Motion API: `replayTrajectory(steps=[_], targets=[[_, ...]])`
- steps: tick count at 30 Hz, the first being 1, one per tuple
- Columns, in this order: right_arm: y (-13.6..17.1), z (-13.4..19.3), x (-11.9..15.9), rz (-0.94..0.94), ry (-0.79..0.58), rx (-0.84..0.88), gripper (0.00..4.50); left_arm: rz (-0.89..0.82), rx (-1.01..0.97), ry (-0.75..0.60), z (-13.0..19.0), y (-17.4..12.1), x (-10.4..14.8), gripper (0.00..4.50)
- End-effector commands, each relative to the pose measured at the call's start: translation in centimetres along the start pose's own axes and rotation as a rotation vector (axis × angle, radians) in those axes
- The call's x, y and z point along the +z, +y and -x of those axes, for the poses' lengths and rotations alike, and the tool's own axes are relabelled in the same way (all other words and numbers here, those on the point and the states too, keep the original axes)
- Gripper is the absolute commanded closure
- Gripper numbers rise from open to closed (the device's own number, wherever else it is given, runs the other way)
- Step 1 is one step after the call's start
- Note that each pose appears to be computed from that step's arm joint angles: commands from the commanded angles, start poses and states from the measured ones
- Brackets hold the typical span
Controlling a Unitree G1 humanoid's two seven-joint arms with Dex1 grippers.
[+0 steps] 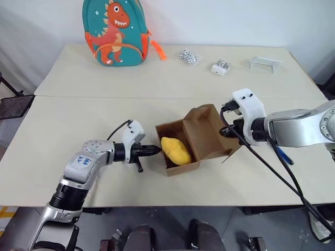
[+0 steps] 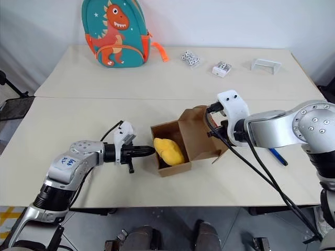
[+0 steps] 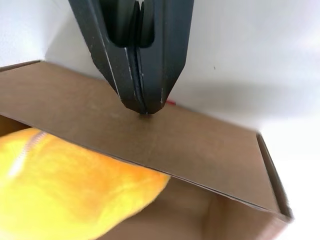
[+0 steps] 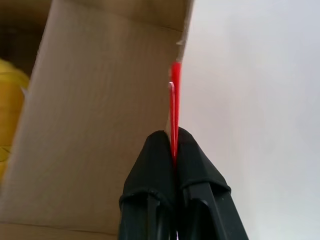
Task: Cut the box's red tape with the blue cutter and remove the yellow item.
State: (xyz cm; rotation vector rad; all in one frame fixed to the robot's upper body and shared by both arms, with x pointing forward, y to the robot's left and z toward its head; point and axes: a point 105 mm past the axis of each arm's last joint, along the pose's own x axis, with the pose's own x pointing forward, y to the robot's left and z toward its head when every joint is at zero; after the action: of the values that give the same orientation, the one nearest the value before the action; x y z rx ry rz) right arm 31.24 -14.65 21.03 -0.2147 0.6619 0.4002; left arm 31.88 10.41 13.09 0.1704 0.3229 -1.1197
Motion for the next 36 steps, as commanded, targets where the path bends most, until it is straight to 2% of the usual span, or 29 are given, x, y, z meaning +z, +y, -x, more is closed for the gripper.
replayTrajectory(steps=[1, 4, 7, 11, 12, 17, 22, 25, 27, 31, 34, 36], targets=[[0.6, 0.3, 0.6, 0.014, -0.035, 0.031, 3.56, -0.046, -0.017, -0.053, 0.2, -0.5, 1.7, 4.50], [0.8, 0.5, 0.9, 0.033, -0.062, 0.041, 2.59, -0.042, -0.016, -0.051, 0.2, -0.5, 1.5, 4.50], [0.4, 2.1, 3.0, 0.069, -0.192, 0.027, 1.56, -0.036, -0.004, -0.037, 0.5, -0.4, 1.1, 4.50], [0.6, 3.9, 3.6, 0.085, -0.254, 0.111, 0.25, -0.038, 0.008, -0.033, 0.9, -0.2, 0.9, 4.50], [0.7, 4.2, 3.7, 0.090, -0.278, 0.135, 0.03, -0.039, 0.011, -0.032, 1.1, -0.1, 0.9, 4.50], [-0.6, 5.8, 4.6, 0.024, -0.436, 0.199, 0.03, -0.062, 0.037, -0.024, 1.9, 0.6, 0.8, 4.50], [-1.6, 8.9, 7.1, -0.008, -0.826, 0.267, 0.03, -0.116, 0.059, -0.060, 3.4, 1.0, 1.4, 4.50], [-2.9, 10.0, 5.8, 0.053, -0.953, 0.302, 0.03, -0.162, 0.125, -0.099, 6.2, 2.0, 1.7, 4.50], [-3.5, 10.1, 4.5, 0.125, -0.972, 0.322, 0.03, -0.186, 0.158, -0.138, 8.4, 2.4, 1.7, 4.50], [-3.6, 9.7, 2.2, 0.299, -0.964, 0.370, 0.03, -0.222, 0.261, -0.120, 12.9, 4.1, 0.3, 4.50], [-2.4, 9.9, 0.7, 0.354, -0.940, 0.467, 0.00, -0.184, 0.271, -0.089, 15.6, 4.4, -1.0, 3.94], [-1.6, 10.0, -1.8, 0.508, -0.885, 0.511, 0.00, -0.183, 0.263, -0.059, 17.7, 4.1, -1.7, 3.37]])
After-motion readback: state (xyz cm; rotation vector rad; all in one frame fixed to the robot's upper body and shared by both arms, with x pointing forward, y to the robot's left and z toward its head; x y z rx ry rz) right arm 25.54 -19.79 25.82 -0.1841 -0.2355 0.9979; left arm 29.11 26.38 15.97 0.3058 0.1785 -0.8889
